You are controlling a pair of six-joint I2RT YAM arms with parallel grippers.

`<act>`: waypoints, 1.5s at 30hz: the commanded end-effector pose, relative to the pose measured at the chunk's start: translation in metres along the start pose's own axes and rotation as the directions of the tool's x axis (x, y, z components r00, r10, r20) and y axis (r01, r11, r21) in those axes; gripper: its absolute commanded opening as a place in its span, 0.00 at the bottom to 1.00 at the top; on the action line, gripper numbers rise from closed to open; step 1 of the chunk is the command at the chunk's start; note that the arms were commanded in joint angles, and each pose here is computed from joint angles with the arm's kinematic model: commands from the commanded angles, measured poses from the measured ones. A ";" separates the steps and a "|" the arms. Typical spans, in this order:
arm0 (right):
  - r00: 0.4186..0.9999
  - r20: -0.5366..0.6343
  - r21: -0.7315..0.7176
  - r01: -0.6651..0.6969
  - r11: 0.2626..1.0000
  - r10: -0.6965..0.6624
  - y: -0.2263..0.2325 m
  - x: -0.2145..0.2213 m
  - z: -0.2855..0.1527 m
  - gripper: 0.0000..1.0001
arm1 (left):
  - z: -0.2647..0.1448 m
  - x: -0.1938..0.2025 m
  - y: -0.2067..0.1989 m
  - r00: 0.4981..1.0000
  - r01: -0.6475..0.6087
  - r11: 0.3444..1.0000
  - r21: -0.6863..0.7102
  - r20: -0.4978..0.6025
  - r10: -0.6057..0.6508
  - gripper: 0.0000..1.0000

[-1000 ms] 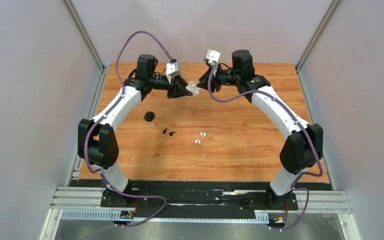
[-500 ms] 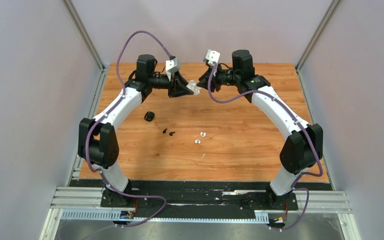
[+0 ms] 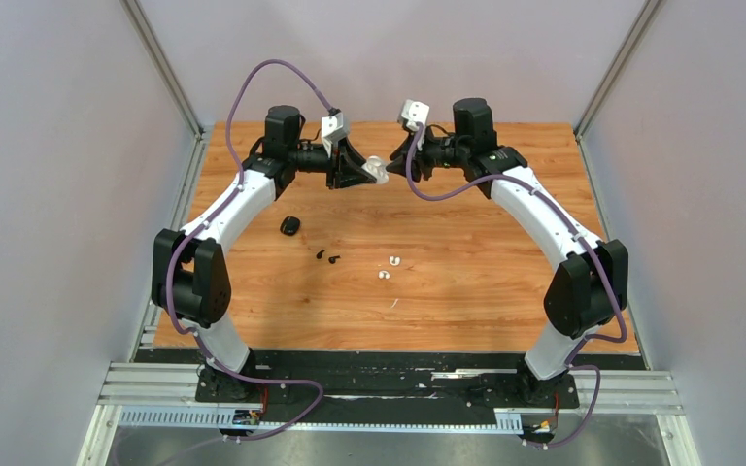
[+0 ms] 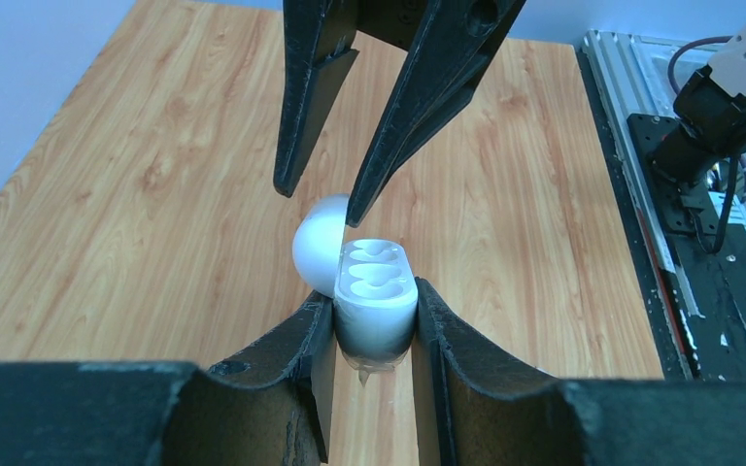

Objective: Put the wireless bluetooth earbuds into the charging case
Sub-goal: Pass from the left arm to the right, then pass from the right arm to the left

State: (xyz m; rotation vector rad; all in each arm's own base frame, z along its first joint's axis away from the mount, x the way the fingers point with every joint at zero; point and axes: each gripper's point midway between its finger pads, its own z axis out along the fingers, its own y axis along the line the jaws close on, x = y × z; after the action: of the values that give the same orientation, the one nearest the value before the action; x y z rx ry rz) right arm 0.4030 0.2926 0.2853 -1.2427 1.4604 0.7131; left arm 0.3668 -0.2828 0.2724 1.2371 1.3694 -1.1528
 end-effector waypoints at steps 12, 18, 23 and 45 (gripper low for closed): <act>1.000 0.013 -0.119 -0.020 0.993 0.022 0.018 0.007 0.009 0.28 | 0.000 -0.016 -0.001 0.997 -0.036 0.999 -0.001 0.064 0.036 0.00; 1.000 0.008 -0.113 -0.022 0.993 0.023 0.017 0.007 0.009 0.18 | 0.001 -0.014 0.000 0.997 -0.026 1.000 -0.003 0.067 0.027 0.00; 0.999 0.012 -0.065 0.035 0.997 -0.034 0.008 -0.003 0.004 0.00 | 0.001 -0.002 0.004 1.000 0.008 0.999 -0.034 0.025 -0.007 0.33; 0.906 -0.212 -0.139 0.344 0.929 -0.367 0.015 0.030 0.002 0.00 | -0.010 -0.012 0.014 0.794 0.561 0.816 -0.138 -0.187 -0.578 0.63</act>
State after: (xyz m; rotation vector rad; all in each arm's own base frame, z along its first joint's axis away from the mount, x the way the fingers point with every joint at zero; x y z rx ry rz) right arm 0.3873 0.2801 0.2320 -1.6020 1.4635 0.4864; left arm 0.3877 -0.2757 0.3195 1.0600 1.7344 -1.1946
